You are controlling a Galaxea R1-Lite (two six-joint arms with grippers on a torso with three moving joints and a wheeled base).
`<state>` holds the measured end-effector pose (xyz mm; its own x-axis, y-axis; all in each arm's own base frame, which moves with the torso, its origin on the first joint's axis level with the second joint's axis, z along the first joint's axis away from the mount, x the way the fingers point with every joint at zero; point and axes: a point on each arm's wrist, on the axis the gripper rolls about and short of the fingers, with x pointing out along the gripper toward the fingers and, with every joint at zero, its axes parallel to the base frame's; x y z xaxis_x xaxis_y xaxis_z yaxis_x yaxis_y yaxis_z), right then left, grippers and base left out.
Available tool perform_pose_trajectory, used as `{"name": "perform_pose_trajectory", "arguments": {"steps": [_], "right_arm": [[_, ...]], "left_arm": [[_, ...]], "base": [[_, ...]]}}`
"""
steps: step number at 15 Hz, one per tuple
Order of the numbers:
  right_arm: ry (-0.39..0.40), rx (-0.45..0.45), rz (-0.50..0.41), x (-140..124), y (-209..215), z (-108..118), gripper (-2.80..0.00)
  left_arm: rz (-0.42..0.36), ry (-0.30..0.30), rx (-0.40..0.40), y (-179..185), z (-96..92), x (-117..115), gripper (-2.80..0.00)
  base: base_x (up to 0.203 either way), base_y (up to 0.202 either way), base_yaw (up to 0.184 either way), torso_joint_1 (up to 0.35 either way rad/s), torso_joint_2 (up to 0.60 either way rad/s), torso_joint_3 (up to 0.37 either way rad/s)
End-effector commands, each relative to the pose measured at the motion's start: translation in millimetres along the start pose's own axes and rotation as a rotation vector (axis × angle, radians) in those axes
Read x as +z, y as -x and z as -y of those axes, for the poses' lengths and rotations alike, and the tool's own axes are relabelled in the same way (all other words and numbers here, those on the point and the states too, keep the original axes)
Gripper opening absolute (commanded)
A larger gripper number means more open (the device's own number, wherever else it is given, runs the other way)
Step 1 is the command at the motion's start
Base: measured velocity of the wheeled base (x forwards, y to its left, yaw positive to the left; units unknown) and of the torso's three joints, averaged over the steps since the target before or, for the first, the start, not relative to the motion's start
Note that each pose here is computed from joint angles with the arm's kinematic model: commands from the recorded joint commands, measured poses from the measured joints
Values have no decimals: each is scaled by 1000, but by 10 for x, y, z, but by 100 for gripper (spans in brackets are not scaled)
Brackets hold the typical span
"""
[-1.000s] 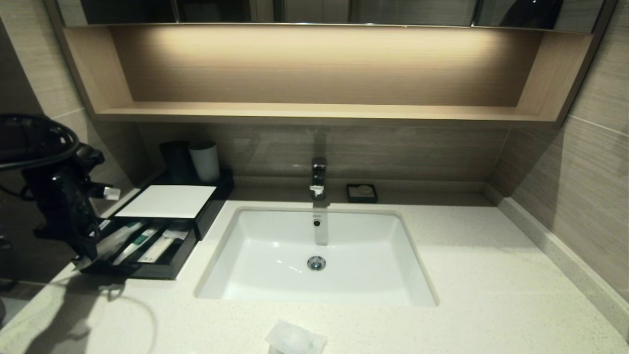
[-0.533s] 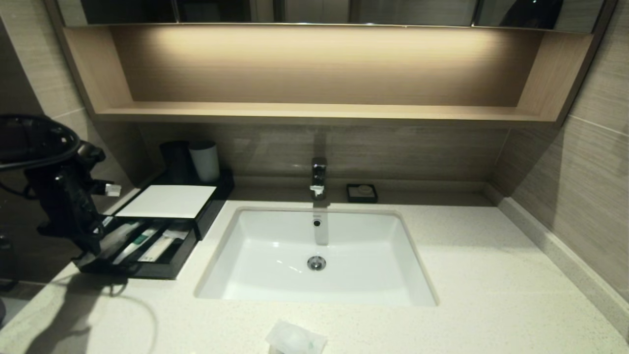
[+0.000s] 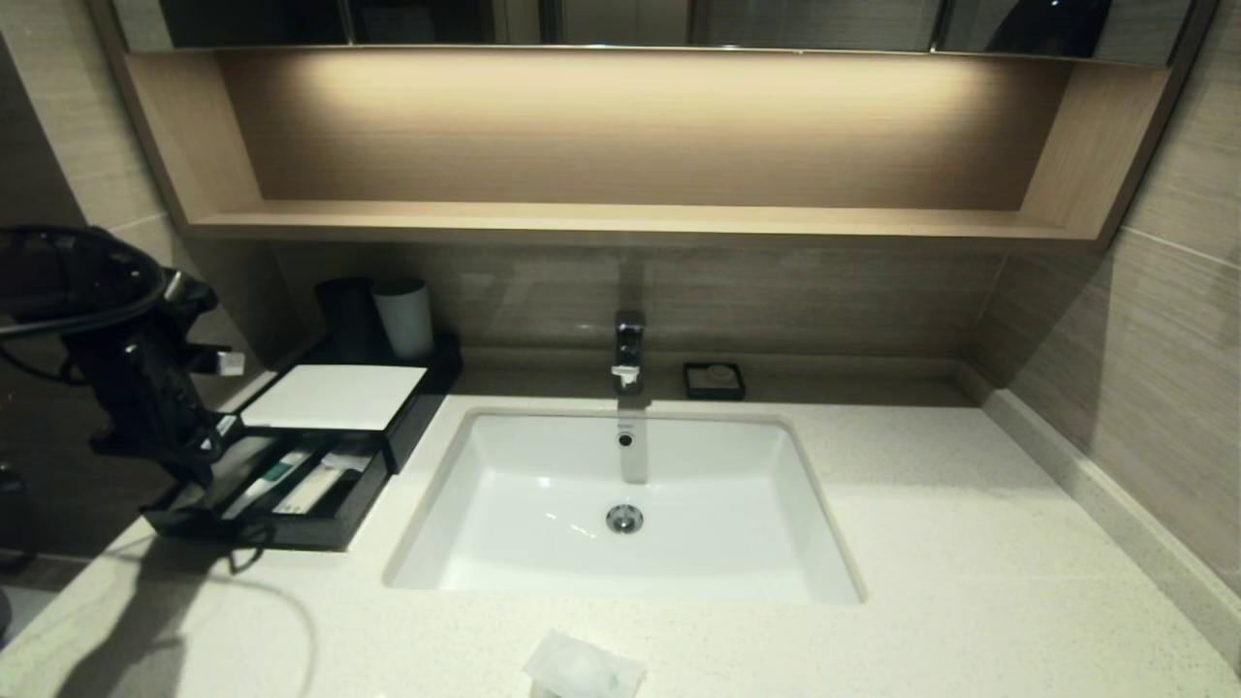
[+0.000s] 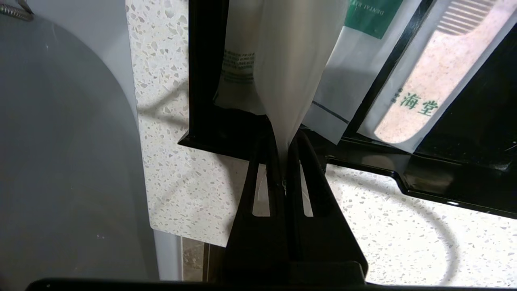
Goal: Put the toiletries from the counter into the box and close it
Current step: Place the bathroom toiletry into the drawer
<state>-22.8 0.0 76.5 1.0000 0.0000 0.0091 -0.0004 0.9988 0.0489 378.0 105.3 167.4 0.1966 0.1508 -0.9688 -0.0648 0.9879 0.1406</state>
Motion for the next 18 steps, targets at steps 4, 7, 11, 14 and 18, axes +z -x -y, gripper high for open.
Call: {"name": "perform_pose_trajectory", "arguments": {"steps": [4,7,11,14,18], "right_arm": [[0,0,0,4,0,0,-280],[0,0,0,0,-1,0,-280],[0,0,-1,0,-1,0,-280],[0,0,-1,1,-1,0,-280],[0,0,1,3,1,0,-280]], "left_arm": [[-7,-7,-7,-20,13,3,-280],[-8,-9,-20,-31,22,6,-280],[-12,-13,-23,-62,41,19,-280],[-11,-13,-24,-123,42,44,-280],[-4,-11,-24,-134,41,55,-280]], "base": [[0,0,0,0,0,0],[0,0,0,0,0,0],[0,0,0,0,0,0],[0,0,0,0,0,0],[0,0,0,0,0,0]]}}
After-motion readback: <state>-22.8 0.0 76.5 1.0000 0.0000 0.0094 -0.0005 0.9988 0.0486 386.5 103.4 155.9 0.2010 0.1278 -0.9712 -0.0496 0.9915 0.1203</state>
